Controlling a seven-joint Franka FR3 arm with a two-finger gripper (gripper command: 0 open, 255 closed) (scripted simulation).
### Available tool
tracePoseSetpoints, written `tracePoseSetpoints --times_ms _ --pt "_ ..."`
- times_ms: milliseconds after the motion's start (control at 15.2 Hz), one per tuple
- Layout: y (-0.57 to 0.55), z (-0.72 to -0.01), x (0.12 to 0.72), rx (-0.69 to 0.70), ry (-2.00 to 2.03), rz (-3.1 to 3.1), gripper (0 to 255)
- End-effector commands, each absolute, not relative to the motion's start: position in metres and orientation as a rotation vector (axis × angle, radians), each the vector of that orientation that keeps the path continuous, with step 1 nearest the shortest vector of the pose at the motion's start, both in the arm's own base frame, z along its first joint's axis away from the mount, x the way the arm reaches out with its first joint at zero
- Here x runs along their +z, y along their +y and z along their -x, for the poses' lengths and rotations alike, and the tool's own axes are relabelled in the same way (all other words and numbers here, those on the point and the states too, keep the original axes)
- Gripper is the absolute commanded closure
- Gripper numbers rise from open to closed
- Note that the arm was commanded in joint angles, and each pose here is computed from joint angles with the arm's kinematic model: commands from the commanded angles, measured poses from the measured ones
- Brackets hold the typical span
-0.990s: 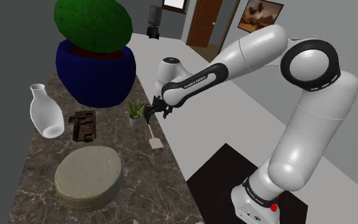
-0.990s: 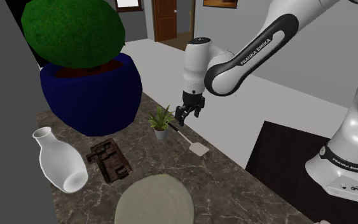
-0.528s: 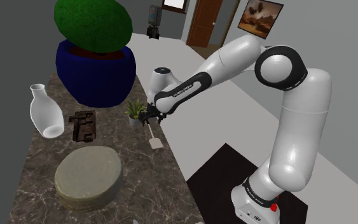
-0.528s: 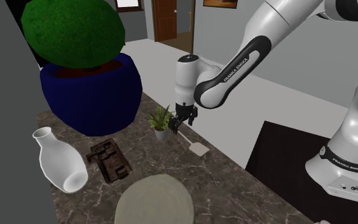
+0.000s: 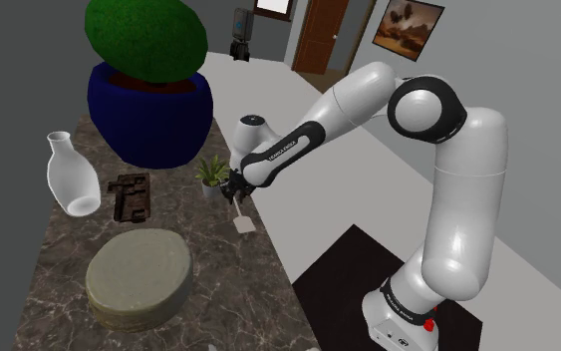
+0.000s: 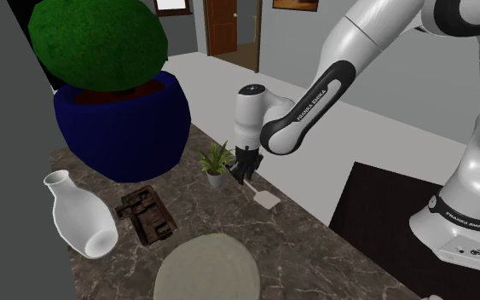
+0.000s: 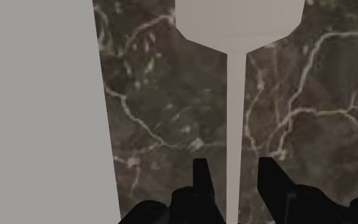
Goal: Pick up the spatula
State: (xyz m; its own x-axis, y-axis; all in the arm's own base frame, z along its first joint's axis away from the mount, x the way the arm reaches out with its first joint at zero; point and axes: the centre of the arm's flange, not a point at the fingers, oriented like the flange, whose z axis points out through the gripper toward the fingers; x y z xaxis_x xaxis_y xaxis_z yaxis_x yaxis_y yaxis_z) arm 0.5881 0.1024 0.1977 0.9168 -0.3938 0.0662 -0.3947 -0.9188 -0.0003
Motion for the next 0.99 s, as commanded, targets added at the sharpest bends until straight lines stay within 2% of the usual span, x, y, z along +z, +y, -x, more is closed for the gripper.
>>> tracePoseSetpoints --times_ms 0,462,924 --pt "0.102 -0.588 0.197 0.102 -0.630 -3.063 255" --pt "0.103 -0.588 0.197 0.102 -0.630 -3.063 255" --pt "0.103 -0.588 0.234 0.102 -0.630 -3.063 255"
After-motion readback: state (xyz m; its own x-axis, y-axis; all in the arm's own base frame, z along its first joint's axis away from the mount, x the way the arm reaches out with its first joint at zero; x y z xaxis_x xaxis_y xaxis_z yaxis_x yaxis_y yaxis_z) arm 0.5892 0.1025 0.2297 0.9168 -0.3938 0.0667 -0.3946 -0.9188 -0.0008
